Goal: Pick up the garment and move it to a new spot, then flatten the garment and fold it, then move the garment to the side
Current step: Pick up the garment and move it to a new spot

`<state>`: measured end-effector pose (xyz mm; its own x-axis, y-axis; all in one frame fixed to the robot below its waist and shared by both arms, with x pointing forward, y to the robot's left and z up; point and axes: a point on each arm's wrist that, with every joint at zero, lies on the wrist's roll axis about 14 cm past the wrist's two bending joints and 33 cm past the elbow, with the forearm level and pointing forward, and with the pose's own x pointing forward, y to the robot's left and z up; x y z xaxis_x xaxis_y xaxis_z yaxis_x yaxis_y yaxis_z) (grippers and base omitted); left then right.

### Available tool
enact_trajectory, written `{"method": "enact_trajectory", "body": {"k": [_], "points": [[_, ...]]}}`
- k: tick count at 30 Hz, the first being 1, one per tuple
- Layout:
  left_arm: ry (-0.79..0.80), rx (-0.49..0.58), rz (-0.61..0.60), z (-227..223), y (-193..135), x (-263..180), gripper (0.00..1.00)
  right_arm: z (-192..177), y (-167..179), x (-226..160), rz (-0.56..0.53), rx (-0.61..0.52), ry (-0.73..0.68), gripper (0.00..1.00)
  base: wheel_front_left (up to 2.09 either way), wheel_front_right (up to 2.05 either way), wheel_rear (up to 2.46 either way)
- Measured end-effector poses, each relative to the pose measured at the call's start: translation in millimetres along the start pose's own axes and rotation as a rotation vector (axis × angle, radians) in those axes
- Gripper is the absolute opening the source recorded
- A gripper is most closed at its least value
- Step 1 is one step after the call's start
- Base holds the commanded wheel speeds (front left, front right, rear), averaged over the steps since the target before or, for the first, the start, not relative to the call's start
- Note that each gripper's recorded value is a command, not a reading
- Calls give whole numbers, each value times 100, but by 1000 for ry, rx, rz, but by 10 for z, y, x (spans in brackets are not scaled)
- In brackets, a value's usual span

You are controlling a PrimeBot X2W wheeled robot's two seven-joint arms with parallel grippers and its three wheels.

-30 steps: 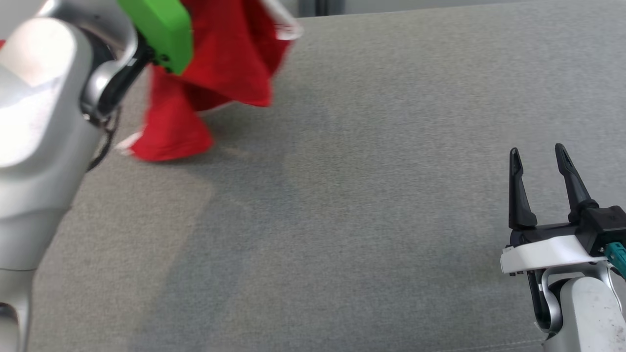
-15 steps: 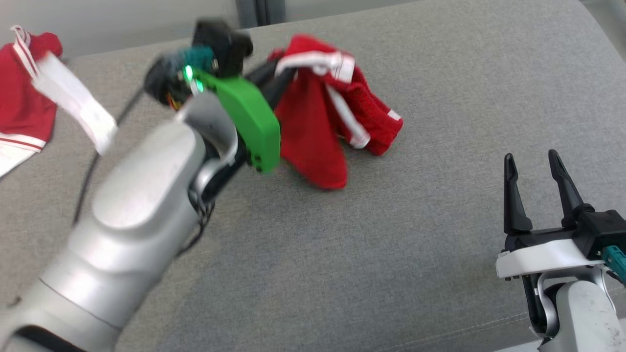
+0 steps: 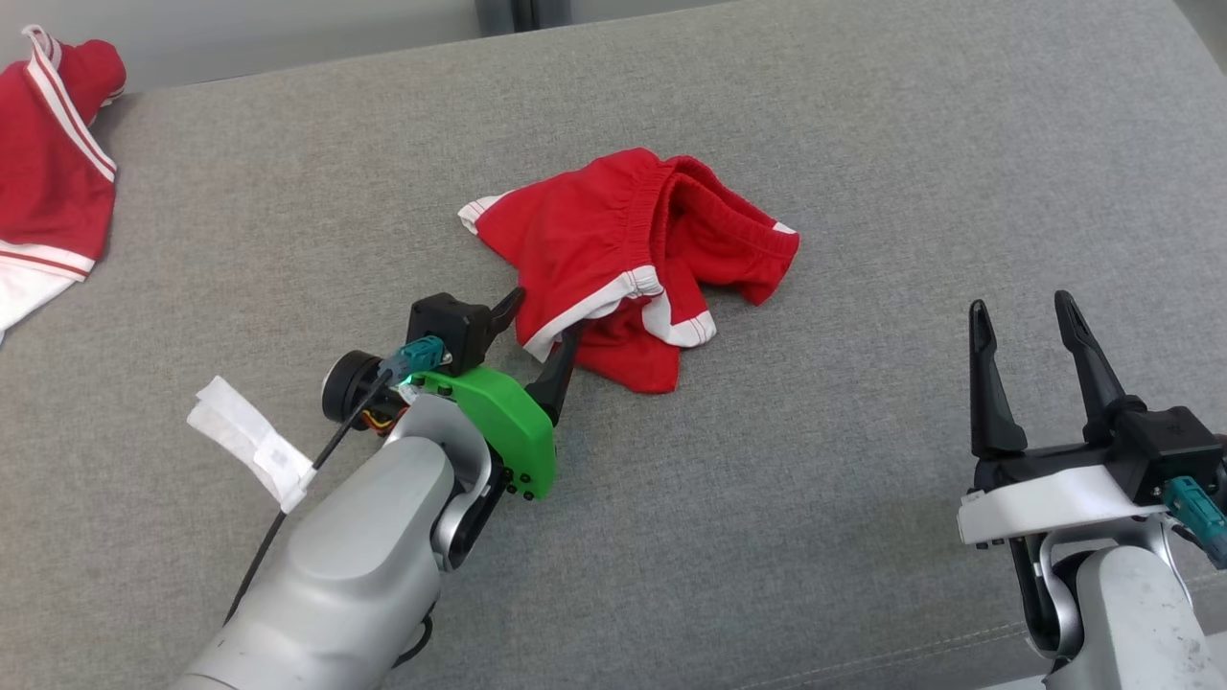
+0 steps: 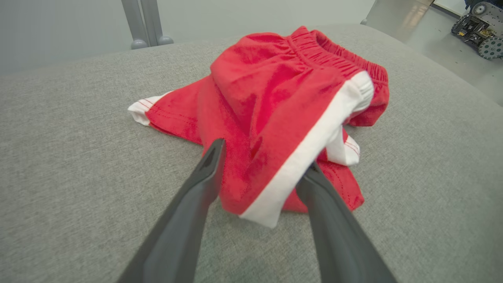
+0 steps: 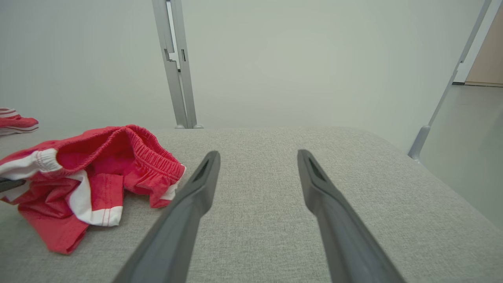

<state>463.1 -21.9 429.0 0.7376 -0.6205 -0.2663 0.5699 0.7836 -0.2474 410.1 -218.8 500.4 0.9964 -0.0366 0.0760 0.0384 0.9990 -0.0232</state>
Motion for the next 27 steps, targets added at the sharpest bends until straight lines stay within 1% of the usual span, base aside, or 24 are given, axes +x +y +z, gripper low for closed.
{"method": "enact_trajectory", "body": {"k": [3, 10, 13, 15, 21, 27], "points": [[-39, 15, 16, 57, 19, -37, 100, 11, 28, 8, 8, 3, -3, 100, 0, 0, 0], [-118, -40, 95, 155, 117, -242, 100, 76, 97, 6, 28, 3, -20, 100, 0, 0, 0], [-185, -53, 150, 299, 221, -386, 100, 103, 140, -3, 41, 0, -26, 100, 0, 0, 0], [-223, -50, 186, 349, 276, -522, 100, 125, 182, -11, 53, 1, -31, 100, 0, 0, 0], [-279, -62, 303, 285, 418, -984, 100, 162, 285, -93, 82, 14, -36, 100, 0, 0, 0], [-339, -67, 450, 234, 583, -1502, 100, 146, 416, -256, 119, 31, -24, 100, 0, 0, 0]]}}
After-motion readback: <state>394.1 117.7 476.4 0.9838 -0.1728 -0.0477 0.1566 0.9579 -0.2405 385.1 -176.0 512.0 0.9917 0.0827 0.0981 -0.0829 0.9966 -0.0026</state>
